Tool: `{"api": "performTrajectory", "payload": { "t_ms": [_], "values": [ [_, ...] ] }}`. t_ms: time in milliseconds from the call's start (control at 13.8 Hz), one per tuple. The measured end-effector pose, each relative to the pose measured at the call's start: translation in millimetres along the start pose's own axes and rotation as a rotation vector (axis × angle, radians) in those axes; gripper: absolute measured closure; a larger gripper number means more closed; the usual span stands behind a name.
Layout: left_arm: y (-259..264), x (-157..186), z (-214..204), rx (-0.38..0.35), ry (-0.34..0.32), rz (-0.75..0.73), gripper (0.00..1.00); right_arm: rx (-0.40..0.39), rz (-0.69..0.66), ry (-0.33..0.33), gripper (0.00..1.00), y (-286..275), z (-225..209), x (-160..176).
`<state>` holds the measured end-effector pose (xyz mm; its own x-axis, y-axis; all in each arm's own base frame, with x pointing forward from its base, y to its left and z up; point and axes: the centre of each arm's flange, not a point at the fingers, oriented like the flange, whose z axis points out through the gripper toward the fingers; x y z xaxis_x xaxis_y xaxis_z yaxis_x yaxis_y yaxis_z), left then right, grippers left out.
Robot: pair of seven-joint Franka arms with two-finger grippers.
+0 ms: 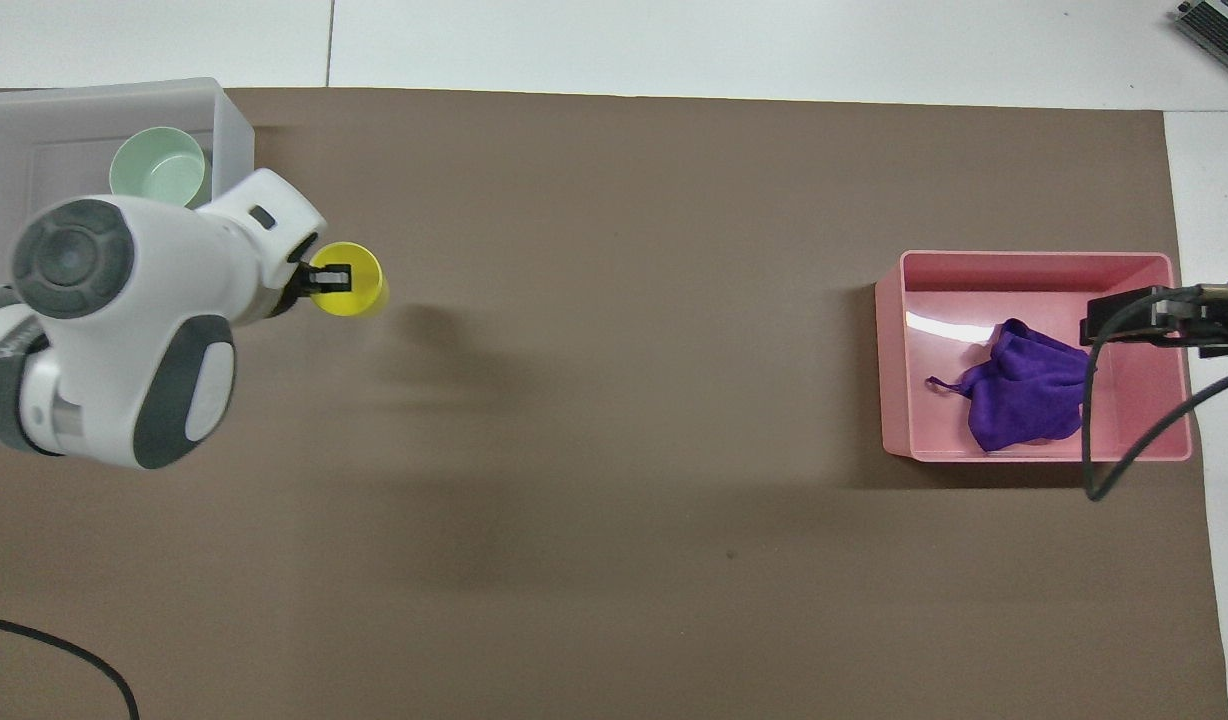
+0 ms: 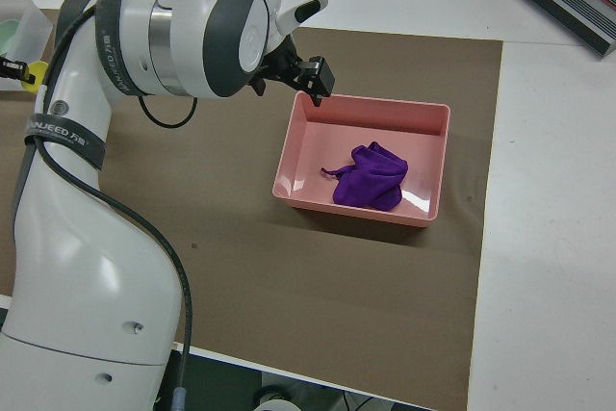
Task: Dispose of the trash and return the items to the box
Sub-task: 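Place the yellow cup into the clear bin with the left gripper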
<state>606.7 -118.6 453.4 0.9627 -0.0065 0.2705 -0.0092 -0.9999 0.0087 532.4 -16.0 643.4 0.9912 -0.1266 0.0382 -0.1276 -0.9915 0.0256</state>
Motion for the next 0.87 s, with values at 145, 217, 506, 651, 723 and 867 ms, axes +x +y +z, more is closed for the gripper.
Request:
{"api": "performTrajectory", "payload": {
  "t_ms": [145, 217, 506, 651, 723, 867],
  "values": [
    [-51.2, 32.7, -18.6, 0.017, 0.054, -0.03, 0.97, 0.0, 0.012, -0.006, 0.0, 7.1, -14.4, -3.6],
    [-74.9, 44.9, -22.2, 0.027, 0.07, -0.052, 0.97, -0.001, 0.014, -0.008, 0.0, 7.9, -14.0, -3.8],
    [-154.7, 81.9, -9.6, 0.058, 0.074, -0.147, 0.97, -0.002, 0.013, -0.023, 0.0, 7.7, -5.9, -3.7],
    [-178.5, 100.4, 5.5, 0.055, 0.073, -0.186, 0.97, -0.002, 0.008, -0.026, 0.0, 7.2, -4.5, -3.8],
    [-187.8, 108.9, 14.8, 0.054, 0.075, -0.2, 0.97, -0.002, 0.004, -0.028, 0.0, 6.7, -4.5, -4.1],
    [-199.7, 122.9, 38.5, 0.053, 0.075, -0.214, 0.97, -0.003, -0.002, -0.031, 0.0, 6.6, -4.3, -4.6]
  ]
}}
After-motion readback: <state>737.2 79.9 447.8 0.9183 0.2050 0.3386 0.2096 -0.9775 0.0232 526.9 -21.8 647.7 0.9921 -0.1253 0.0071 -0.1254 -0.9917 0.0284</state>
